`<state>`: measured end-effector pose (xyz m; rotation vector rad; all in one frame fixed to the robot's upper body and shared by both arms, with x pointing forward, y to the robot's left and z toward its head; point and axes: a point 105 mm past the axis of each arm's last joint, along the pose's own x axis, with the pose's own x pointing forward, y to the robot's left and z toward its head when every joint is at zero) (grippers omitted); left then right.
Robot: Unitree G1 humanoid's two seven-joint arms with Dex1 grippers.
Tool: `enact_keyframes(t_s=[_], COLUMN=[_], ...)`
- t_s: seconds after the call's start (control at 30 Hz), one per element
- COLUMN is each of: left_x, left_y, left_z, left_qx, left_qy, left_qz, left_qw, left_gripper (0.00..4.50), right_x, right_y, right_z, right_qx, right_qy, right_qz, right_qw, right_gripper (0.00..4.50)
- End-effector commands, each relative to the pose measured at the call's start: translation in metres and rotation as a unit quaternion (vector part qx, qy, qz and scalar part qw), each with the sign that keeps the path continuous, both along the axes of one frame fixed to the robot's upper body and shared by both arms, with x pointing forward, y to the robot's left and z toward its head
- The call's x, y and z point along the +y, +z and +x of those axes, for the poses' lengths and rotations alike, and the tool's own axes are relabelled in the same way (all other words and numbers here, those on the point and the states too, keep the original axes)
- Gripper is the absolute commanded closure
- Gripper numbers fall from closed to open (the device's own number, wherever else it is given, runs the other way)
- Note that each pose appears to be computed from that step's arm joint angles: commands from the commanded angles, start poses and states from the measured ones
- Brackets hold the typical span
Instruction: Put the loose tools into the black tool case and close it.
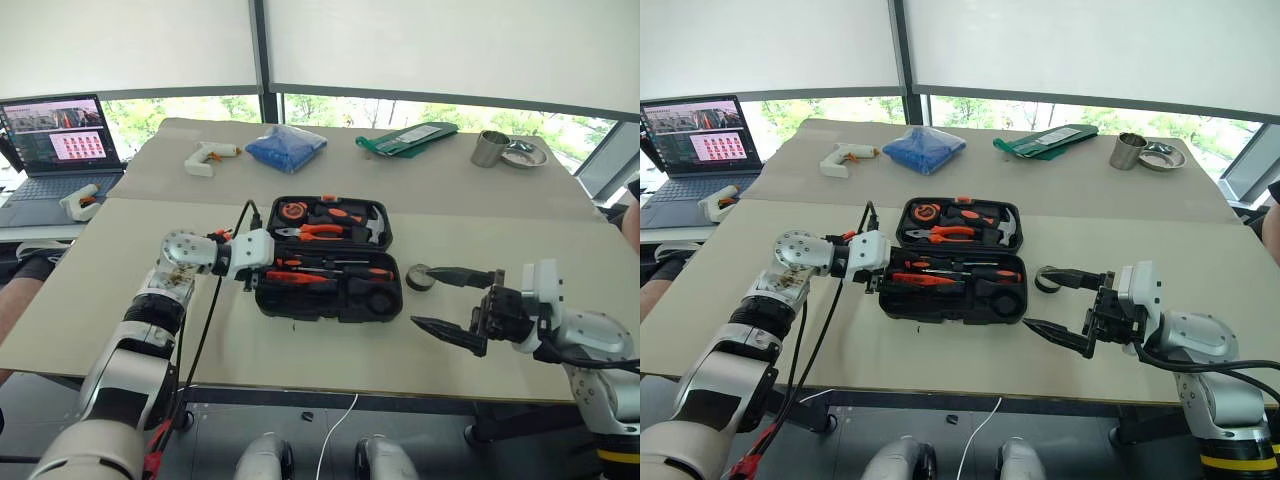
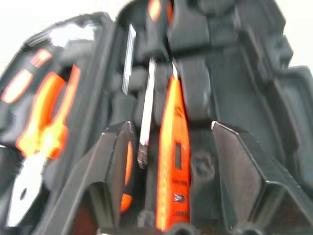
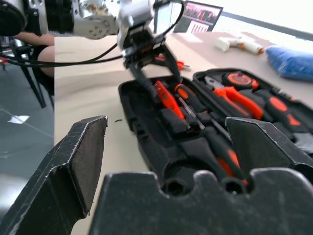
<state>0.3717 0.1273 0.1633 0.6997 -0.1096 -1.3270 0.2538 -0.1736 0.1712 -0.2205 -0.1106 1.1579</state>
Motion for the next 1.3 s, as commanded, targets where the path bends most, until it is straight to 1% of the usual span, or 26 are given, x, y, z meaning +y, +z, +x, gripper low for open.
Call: enact_keyframes(t_s=[0.03,0.1,0.13,0.17,0.23,0.27,0.37,0.57,0.67,0.77,0.87,0.97,1.03,1.17,1.3], left_x=[0.006,0.001,-0.003,-0.006,-0.012,-0.014,-0.017,-0.019,-0.020,-0.020,-0.020,-0.018,-0.016,-0.015,-0.017], left_y=[-0.001,-0.004,-0.006,-0.008,-0.016,-0.020,-0.030,-0.038,-0.041,-0.044,-0.053,-0.065,-0.073,-0.076,-0.078], left_z=[-0.002,0.002,0.004,0.004,0.001,0.000,-0.002,0.005,0.011,0.013,0.008,0.003,0.007,0.017,0.014], left_qx=[0.012,0.028,0.032,0.034,0.041,0.047,0.052,0.051,0.056,0.071,0.084,0.102,0.120,0.141,0.157], left_qy=[0.010,0.027,0.029,0.029,0.016,0.010,0.004,0.032,0.054,0.062,0.053,0.045,0.071,0.119,0.108], left_qz=[-0.023,-0.052,-0.062,-0.064,-0.058,-0.053,-0.037,-0.024,-0.031,-0.031,-0.015,0.016,0.035,0.040,0.049], left_qw=[1.000,0.998,0.997,0.997,0.997,0.997,0.998,0.998,0.996,0.995,0.995,0.994,0.990,0.982,0.980], left_gripper=[2.07,2.51,2.97,3.27,4.14,4.42,4.47,4.47,4.47,4.47,4.47,4.47,4.47,4.47,4.47], right_x=[0.000,0.000,0.002,0.003,0.004,0.004,0.003,0.004,0.004,0.004,0.004,0.003,0.004,0.005,0.008], right_y=[0.010,0.009,0.009,0.009,0.009,0.010,0.010,0.010,0.010,0.010,0.011,0.011,0.010,0.010,0.011], right_z=[-0.005,-0.003,-0.003,-0.003,-0.002,-0.002,-0.001,-0.001,-0.001,-0.001,-0.001,0.000,0.000,0.001,0.003], right_qx=[-0.012,-0.010,-0.010,-0.010,-0.011,-0.011,-0.012,-0.014,-0.014,-0.014,-0.014,-0.013,-0.012,-0.012,-0.014], right_qy=[0.011,0.012,0.013,0.013,0.015,0.014,0.013,0.007,0.007,0.006,0.006,0.005,0.006,0.009,0.015], right_qz=[0.000,0.000,0.001,0.001,0.002,0.002,0.001,0.002,0.003,0.004,0.004,0.003,0.003,0.003,0.005], right_qw=[1.000,1.000,1.000,1.000,1.000,1.000,1.000,1.000,1.000,1.000,1.000,1.000,1.000,1.000,1.000], right_gripper=[0.00,0.00,0.00,0.00,0.00,0.00,0.00,0.00,0.00,0.00,0.00,0.00,0.00,0.00,0.00])
